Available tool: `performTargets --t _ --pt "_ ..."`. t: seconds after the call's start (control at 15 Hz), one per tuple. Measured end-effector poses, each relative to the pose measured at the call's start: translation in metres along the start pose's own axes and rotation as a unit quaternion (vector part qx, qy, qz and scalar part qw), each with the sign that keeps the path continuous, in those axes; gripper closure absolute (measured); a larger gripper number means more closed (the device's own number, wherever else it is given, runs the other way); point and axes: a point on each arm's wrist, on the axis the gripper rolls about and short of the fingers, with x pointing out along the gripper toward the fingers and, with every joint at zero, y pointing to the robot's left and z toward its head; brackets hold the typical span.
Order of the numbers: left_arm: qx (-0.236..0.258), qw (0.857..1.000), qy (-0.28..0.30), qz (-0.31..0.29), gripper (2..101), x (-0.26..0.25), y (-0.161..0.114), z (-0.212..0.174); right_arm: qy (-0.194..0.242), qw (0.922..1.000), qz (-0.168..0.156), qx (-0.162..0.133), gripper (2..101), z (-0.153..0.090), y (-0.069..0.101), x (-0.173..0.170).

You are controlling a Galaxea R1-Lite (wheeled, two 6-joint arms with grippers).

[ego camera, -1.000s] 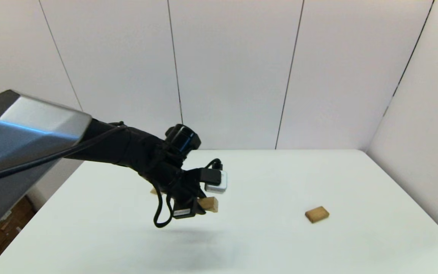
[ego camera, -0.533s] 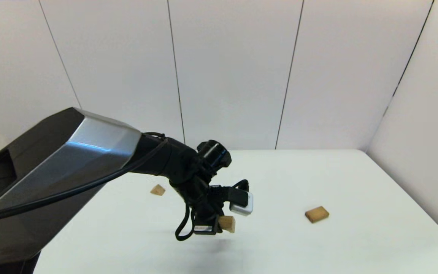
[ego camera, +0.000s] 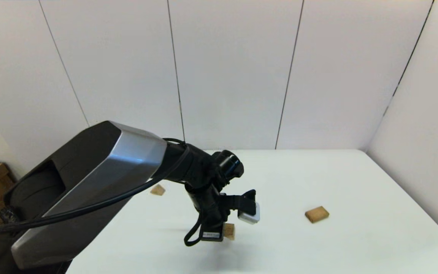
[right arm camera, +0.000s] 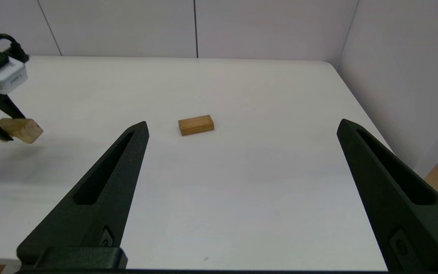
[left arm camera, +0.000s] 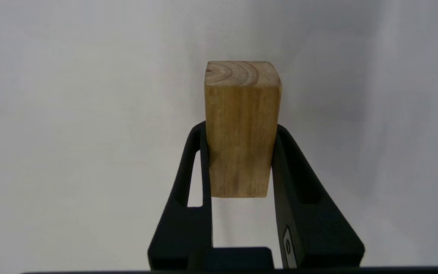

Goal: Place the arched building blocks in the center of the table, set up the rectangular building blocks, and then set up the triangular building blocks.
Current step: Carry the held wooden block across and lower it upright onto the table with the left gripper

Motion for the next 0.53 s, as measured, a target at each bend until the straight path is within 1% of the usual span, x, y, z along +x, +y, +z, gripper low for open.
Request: performTargets --t 0.27,0.53 --pt "-0.037 0.999 0.009 0.0 76.6 0.008 0.004 0.006 0.0 1.0 0.0 0.0 4.3 0.0 0.0 0.0" --pt "-0.054 0.998 0.029 -0.021 76.6 0.008 0.004 0.012 0.0 1.0 0.0 0.0 4.3 0.0 0.0 0.0"
